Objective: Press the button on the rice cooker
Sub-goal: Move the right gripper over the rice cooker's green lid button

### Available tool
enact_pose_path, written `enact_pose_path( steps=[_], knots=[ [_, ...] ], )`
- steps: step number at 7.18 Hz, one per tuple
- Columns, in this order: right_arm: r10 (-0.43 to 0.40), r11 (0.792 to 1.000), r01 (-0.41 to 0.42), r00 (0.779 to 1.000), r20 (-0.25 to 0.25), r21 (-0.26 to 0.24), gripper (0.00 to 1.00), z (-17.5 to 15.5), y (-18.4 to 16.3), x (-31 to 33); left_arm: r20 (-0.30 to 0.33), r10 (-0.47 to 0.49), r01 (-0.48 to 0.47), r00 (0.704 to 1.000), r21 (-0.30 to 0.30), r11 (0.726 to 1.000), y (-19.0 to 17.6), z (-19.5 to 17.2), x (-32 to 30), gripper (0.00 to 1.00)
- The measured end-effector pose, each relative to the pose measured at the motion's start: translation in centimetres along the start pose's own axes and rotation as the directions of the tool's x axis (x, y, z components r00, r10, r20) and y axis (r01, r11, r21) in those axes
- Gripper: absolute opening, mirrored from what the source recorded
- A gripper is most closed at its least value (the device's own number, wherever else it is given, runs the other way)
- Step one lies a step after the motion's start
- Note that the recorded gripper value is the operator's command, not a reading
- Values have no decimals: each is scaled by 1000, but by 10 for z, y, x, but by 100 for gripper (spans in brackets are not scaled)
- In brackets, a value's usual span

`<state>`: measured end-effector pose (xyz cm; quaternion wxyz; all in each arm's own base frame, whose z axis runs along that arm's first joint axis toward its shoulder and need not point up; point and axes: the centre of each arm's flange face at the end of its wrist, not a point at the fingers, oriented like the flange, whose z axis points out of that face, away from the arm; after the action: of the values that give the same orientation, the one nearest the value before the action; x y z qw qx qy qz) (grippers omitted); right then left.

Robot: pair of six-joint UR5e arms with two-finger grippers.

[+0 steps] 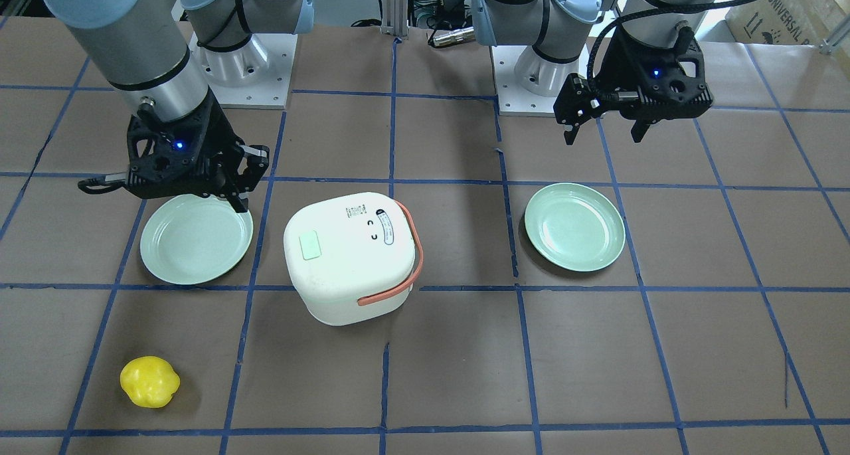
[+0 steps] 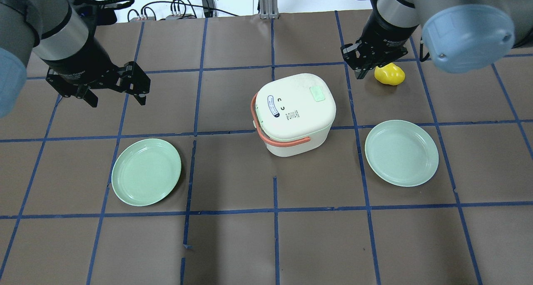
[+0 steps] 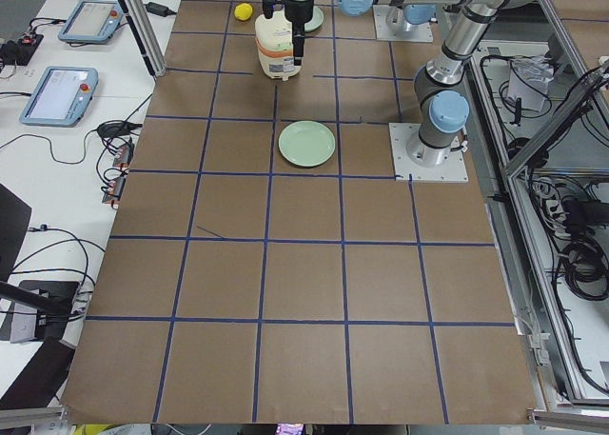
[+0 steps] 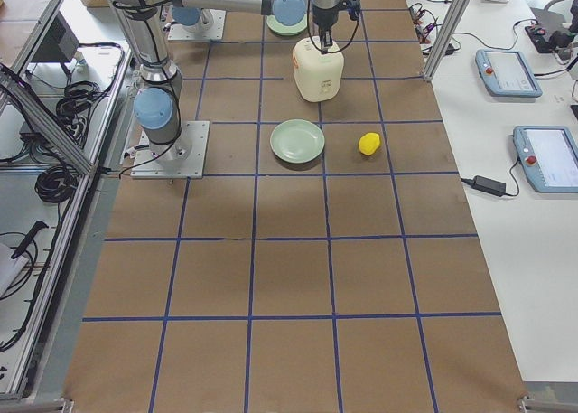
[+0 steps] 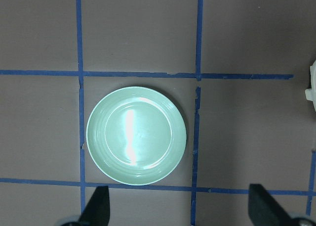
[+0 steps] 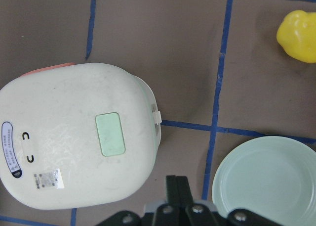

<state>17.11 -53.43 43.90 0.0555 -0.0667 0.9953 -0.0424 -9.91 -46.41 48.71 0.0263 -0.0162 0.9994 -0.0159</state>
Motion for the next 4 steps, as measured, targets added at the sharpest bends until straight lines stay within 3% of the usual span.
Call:
enact_pose_path(
  steps=[4],
  knots=[
    [-51,999,50,995,82,14,8,36,-14,-28,0,0,0,1000,0,1000,0,0,0,100]
  ],
)
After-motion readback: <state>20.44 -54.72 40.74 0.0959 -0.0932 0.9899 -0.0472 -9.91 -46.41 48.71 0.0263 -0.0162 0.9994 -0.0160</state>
